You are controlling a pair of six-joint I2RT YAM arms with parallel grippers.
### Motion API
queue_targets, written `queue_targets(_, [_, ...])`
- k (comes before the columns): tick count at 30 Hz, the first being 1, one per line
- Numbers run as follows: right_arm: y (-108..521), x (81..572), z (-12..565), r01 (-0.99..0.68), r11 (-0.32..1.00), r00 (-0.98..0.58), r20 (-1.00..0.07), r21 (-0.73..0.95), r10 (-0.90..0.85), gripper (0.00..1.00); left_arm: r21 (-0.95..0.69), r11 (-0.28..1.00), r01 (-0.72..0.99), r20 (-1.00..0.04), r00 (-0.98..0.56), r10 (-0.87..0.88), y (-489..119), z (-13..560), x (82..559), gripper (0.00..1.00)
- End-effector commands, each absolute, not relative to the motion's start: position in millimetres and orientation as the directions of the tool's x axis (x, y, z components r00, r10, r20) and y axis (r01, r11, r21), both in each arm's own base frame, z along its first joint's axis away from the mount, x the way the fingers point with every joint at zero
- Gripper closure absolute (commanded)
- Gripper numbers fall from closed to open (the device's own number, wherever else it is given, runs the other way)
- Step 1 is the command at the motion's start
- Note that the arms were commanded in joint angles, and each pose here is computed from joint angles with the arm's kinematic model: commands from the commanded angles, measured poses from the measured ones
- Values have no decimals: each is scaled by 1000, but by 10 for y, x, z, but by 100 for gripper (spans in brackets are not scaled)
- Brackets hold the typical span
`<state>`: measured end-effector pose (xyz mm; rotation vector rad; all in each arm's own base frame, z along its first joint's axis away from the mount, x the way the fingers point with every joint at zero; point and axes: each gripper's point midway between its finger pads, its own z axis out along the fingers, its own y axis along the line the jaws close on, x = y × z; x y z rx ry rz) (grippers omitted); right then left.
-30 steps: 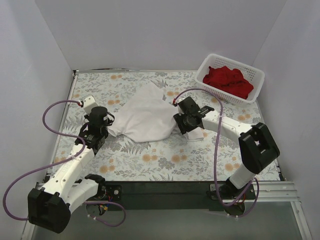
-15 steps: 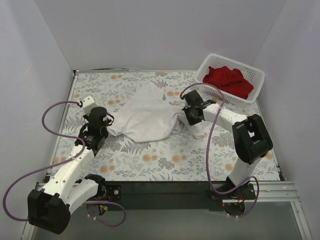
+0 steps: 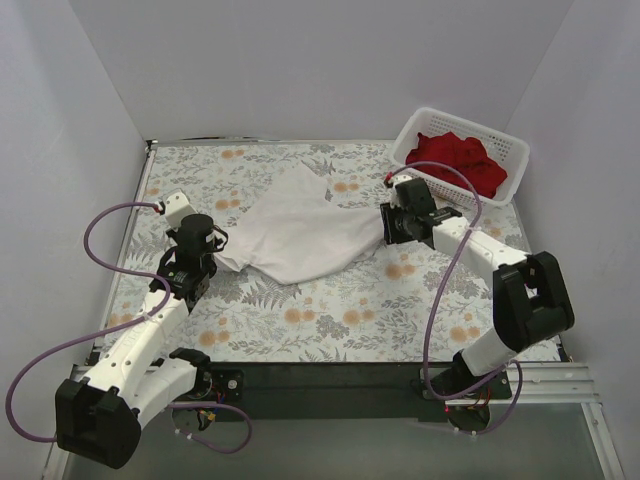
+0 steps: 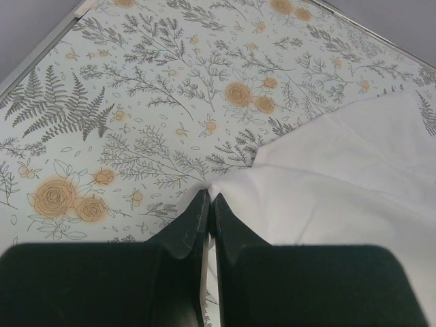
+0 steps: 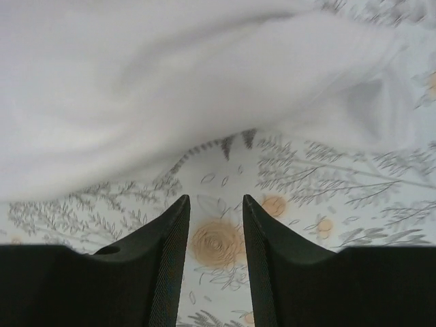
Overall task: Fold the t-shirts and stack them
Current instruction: Flatten the tshirt out
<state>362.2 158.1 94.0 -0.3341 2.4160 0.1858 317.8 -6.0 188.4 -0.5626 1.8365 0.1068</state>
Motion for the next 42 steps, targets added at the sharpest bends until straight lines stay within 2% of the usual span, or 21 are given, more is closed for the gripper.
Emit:
queue_targets(1, [1885, 3360, 983, -379, 893, -719, -685, 242, -119, 57, -208, 881, -424, -921, -218, -322, -49, 1919, 3178, 100])
queue_targets(8, [2065, 3047, 530, -441, 847, -755, -633, 296, -171, 56, -205, 883, -423, -919, -227, -322, -57, 1890, 3181, 100])
queue_targets(15, [2325, 3069, 394, -480, 834, -735, -644, 273, -212, 50, -204, 885, -419, -918, -233, -322, -68, 1873, 3183, 100])
queue_targets(24, [2571, 3133, 322, -547, 824, -667, -672, 148, -322, 50, -208, 885, -416, -918, -228, -323, -68, 1890, 3184, 100])
queue_targets(34, [2444, 3282, 204, -498, 867, -643, -658, -31, -392, 53, -207, 887, -414, -918, -232, -322, -75, 1875, 3183, 100])
queue_targets(37, [2437, 3300, 261, -490, 869, -625, -670, -64, -401, 57, -206, 887, -414, -918, -233, -322, -75, 1870, 3185, 100])
queue_targets(42, [2550, 3302, 454, -533, 842, -568, -702, -84, -429, 58, -206, 888, -412, -917, -234, -322, -82, 1870, 3192, 100])
